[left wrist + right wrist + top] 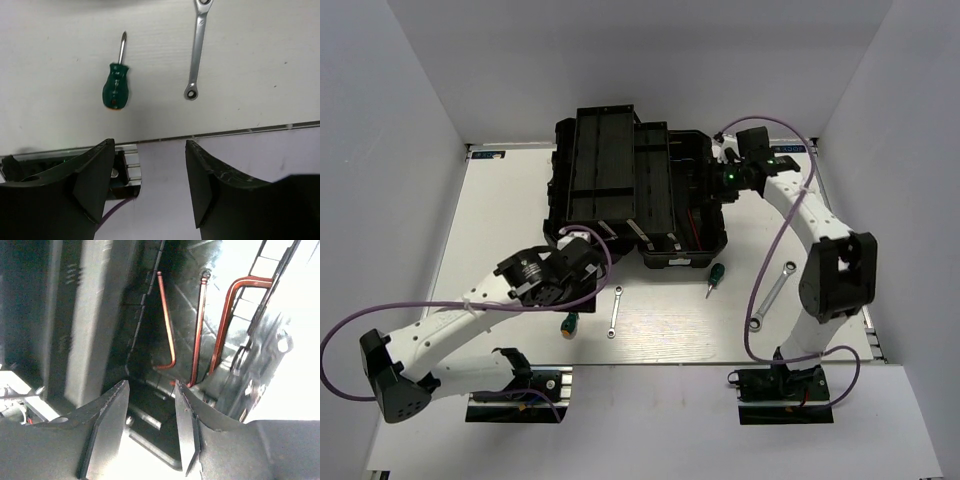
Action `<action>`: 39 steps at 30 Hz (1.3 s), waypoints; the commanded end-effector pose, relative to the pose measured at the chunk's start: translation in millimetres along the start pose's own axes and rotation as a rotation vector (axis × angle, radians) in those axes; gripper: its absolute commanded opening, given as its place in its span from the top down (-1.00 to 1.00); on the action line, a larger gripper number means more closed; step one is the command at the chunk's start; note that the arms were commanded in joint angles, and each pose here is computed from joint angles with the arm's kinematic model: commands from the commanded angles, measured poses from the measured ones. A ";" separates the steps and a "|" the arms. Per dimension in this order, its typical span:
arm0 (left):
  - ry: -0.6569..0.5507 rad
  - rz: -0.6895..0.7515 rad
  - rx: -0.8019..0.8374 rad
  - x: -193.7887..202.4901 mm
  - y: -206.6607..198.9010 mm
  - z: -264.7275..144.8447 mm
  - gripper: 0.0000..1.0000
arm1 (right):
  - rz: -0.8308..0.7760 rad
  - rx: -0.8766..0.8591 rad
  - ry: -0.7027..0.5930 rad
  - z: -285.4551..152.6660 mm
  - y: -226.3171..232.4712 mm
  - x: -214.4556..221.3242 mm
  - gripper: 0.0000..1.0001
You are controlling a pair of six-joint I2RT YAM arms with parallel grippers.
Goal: Sort the tools into containers
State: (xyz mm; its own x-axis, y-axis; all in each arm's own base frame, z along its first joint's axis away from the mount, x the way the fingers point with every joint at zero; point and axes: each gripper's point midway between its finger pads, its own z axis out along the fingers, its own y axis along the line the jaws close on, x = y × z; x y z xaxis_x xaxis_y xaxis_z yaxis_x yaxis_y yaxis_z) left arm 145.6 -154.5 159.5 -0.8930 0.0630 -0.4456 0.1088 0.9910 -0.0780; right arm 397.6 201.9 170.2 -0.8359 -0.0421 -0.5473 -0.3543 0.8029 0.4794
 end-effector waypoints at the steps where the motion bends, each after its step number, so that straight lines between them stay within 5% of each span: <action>1: 0.042 -0.061 -0.035 17.4 12.8 -6.6 -0.38 | -0.083 -0.018 -0.080 -50.2 19.8 -9.5 0.03; 5: 0.123 -0.019 -0.117 40.6 24.8 13.8 -0.40 | -0.108 0.017 -0.003 -66.0 7.2 28.9 0.21; 10: 0.134 -0.014 -0.128 59.0 27.7 51.6 -0.43 | -0.147 -0.054 0.111 -84.2 4.7 86.5 1.00; 17: 0.043 -0.043 -0.106 39.2 21.1 68.3 -0.49 | -0.179 -0.048 0.177 -94.6 -9.9 159.6 1.00; 25: 0.088 -0.023 -0.144 50.0 22.2 101.7 -0.49 | -0.151 -0.094 0.175 -98.7 -2.2 177.9 1.00; 28: 0.109 -0.071 -0.179 60.4 32.8 111.7 -0.52 | -0.154 -0.104 0.185 -100.2 -2.1 185.0 0.81; 39: 0.112 -0.187 -0.170 73.6 43.1 117.6 -0.49 | -0.136 -0.116 0.199 -97.6 -5.1 198.4 0.69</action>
State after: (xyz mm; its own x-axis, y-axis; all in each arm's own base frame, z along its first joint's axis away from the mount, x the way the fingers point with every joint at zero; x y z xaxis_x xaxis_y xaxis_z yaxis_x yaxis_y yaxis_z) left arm 133.8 -115.2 23.4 -0.9359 -0.0872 -0.3413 -0.1053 0.9938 0.0348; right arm 193.4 129.4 121.9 -0.8546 -0.2691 -0.4442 -0.4822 0.7288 0.4862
